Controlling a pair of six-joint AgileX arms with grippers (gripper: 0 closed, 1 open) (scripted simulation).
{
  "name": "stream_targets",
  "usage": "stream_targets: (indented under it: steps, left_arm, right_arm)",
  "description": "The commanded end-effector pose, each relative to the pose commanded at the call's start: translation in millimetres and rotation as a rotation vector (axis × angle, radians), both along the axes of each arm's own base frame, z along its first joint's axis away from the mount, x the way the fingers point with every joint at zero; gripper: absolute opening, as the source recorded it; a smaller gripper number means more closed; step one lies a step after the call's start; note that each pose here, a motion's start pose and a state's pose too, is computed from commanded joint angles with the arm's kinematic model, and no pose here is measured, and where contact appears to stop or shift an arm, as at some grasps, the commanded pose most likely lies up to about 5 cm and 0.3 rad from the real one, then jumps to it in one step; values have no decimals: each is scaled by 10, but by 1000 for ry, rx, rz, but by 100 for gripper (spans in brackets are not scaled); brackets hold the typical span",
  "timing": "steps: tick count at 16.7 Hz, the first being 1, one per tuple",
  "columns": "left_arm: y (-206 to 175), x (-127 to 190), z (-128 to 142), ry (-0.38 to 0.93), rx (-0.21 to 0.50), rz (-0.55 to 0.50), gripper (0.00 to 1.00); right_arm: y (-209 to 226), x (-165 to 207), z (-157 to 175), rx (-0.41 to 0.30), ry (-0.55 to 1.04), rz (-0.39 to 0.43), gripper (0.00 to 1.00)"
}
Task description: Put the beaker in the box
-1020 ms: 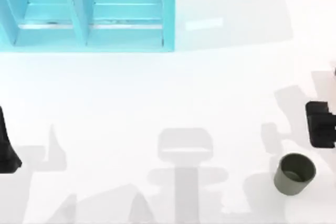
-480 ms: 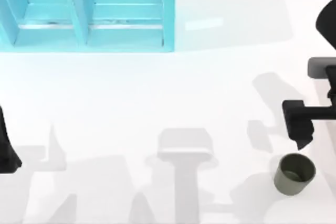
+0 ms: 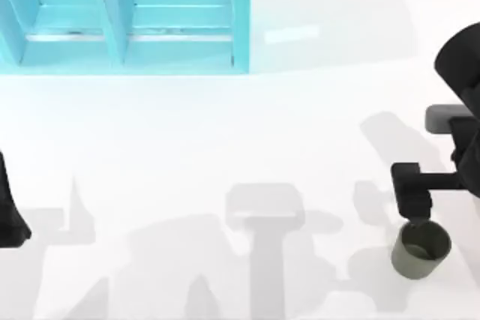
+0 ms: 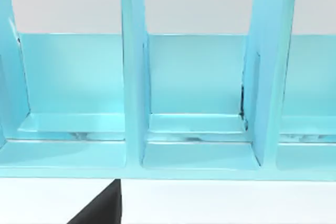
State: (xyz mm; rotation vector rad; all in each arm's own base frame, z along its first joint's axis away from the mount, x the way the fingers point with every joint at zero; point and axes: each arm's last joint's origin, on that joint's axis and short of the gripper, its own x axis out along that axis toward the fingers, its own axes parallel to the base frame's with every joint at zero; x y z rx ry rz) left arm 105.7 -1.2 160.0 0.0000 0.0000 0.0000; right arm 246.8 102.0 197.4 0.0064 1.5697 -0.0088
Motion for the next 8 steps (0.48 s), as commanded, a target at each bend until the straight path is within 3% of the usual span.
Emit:
stream_targets:
  steps: [4, 8]
  left_arm:
    - [0, 0, 0, 0, 0, 0, 100]
    - [0, 0, 0, 0, 0, 0, 100]
  right_arm:
    - [-2, -12, -448, 3, -7, 0, 100]
    - [-10, -40, -581, -1, 2, 0, 100]
